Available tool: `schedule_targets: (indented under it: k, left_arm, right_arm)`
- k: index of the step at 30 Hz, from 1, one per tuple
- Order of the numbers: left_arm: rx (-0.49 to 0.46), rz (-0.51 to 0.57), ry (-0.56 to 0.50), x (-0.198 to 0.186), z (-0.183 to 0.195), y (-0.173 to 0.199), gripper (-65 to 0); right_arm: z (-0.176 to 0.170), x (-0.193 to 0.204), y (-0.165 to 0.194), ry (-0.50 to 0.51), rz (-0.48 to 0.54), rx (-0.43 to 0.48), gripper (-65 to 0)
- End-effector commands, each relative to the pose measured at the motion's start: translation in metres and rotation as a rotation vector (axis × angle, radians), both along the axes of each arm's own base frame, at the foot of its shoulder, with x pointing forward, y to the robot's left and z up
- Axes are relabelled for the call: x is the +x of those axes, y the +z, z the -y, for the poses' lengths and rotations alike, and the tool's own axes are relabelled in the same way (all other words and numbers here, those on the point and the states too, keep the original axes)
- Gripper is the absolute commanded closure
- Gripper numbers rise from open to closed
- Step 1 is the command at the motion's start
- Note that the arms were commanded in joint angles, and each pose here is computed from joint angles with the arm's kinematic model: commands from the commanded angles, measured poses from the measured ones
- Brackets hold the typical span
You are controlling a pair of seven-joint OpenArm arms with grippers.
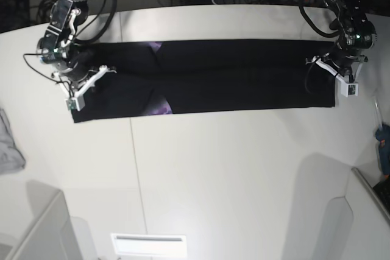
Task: Fold the T-shirt properly
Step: 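Regrasp the strip ends with both grippers and straighten it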
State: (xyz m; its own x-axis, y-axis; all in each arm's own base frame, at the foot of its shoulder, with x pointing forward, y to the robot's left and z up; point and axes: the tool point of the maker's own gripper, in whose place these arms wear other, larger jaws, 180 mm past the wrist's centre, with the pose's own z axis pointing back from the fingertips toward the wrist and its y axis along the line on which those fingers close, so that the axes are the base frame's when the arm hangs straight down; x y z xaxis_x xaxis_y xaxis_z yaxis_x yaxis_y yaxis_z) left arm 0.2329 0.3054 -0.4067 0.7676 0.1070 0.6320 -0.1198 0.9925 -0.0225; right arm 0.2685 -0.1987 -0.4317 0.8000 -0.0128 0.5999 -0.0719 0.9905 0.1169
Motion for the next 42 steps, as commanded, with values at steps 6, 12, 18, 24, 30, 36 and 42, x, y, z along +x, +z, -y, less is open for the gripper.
schedule_targets:
  k: [6,12,18,24,30,36,42]
  left_arm:
    - [0.075,0.110,0.054,0.005,-0.029,0.041,0.0]
    - [0.063,0.211,0.045,-0.003,-0.034,0.074,0.0]
    - [-0.034,0.285,0.056,-0.007,-0.041,0.085,0.0]
    - [-0.084,0.262,0.100,-0.005,-0.051,0.066,-42.0]
    - [-0.144,0.240,0.145,0.000,-0.055,0.046,-50.5]
    - [-0.198,0.174,0.091,0.010,-0.036,0.021,-48.7]
    - [-0.258,0.116,0.116,0.006,-0.031,-0.005,-48.4]
  right_arm:
    - [-0.003,0.014,0.044,0.009,0.132,-0.042,0.0]
    - [-0.012,0.011,0.079,0.020,0.224,-0.077,0.0]
    - [-0.034,0.000,0.083,0.076,0.229,-0.072,0.0]
    - [-0.061,-0.009,0.076,0.148,0.208,-0.043,0.0]
    - [-0.069,-0.012,0.074,0.163,0.201,-0.030,0.0]
    - [-0.069,-0.014,0.072,0.163,0.194,-0.031,0.0]
    - [-0.068,-0.019,0.071,0.162,0.189,-0.032,0.0]
